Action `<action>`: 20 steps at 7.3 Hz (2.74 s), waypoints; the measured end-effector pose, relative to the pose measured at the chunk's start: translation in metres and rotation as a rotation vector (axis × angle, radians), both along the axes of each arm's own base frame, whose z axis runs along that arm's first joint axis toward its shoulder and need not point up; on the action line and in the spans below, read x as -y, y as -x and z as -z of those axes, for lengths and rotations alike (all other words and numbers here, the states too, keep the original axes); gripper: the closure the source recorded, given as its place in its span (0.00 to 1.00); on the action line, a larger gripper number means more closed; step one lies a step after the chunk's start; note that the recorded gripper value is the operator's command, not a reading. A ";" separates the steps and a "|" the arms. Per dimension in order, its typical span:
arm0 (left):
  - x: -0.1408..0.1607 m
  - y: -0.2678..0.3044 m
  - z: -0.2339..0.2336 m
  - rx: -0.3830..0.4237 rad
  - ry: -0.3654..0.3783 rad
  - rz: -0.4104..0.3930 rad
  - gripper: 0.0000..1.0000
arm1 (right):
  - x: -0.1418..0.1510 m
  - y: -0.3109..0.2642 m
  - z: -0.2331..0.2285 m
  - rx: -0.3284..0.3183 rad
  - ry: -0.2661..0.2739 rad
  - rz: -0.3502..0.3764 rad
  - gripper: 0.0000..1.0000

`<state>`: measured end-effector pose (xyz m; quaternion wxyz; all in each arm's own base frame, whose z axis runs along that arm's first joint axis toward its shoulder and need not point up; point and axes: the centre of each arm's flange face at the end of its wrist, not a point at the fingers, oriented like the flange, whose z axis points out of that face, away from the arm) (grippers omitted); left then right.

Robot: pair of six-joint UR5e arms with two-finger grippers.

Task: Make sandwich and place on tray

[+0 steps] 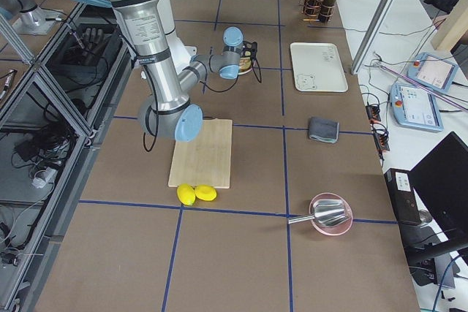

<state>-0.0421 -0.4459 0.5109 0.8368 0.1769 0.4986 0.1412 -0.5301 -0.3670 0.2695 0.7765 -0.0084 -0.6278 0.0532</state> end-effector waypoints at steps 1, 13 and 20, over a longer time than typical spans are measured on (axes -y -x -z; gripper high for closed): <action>0.000 0.000 0.000 0.000 0.001 0.000 0.00 | 0.001 0.002 -0.004 -0.008 0.002 0.000 0.93; -0.004 -0.423 0.195 -0.083 0.476 0.025 0.24 | 0.077 -0.221 -0.086 -0.165 0.111 -0.135 0.00; -0.067 -0.566 0.216 -0.025 0.571 -0.044 0.45 | 0.070 -0.294 -0.175 -0.317 -0.016 -0.123 0.00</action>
